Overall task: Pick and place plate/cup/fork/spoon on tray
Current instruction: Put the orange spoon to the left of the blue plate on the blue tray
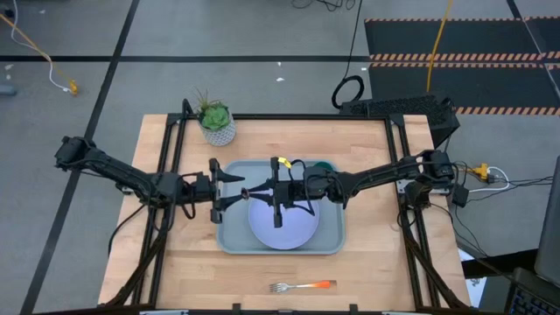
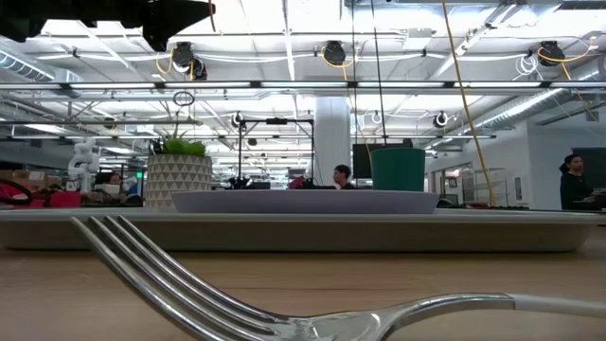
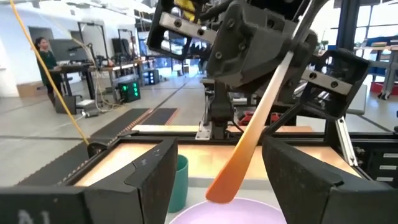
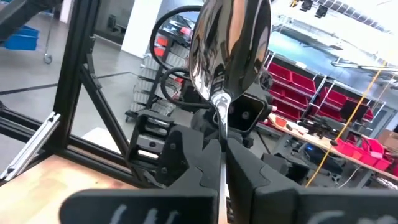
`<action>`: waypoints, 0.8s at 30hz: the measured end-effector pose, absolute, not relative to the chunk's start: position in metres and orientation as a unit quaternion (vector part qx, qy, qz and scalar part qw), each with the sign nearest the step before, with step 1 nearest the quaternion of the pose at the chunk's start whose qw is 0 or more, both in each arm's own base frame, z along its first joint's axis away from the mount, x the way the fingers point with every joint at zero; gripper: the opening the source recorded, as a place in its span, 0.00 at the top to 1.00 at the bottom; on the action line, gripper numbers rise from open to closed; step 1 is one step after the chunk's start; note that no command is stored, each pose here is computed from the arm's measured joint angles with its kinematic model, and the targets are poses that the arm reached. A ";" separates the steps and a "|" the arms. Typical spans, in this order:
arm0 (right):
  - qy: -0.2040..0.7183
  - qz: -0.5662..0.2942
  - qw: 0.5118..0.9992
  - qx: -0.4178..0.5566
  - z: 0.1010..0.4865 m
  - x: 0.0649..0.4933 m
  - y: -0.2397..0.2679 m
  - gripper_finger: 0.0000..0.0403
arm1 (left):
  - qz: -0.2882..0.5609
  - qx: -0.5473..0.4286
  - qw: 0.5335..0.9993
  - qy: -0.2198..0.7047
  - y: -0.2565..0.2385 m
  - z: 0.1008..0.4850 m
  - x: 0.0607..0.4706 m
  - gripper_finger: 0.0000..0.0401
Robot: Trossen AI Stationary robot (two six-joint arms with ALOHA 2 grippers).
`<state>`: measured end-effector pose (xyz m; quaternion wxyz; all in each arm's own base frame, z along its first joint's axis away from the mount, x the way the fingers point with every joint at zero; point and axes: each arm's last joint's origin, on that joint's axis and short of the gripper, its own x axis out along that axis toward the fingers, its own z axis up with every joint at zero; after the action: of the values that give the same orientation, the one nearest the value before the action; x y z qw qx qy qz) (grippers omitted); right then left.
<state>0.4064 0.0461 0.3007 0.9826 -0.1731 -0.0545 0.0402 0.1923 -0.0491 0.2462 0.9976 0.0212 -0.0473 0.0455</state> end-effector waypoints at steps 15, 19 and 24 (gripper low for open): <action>-0.050 0.043 0.985 -0.158 0.279 0.419 0.040 1.00 | 0.075 0.002 0.997 -0.020 -0.048 0.233 0.203 0.40; -0.051 0.041 0.985 -0.159 0.280 0.419 0.039 1.00 | 0.079 0.004 0.997 -0.016 -0.047 0.232 0.204 0.46; -0.047 0.040 0.985 -0.160 0.279 0.419 0.039 1.00 | 0.073 0.012 0.997 -0.009 -0.048 0.232 0.203 0.72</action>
<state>0.4195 0.0387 0.2789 0.9852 -0.1602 -0.0466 0.0403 0.2029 -0.0476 0.2317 0.9972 0.0124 -0.0093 0.0728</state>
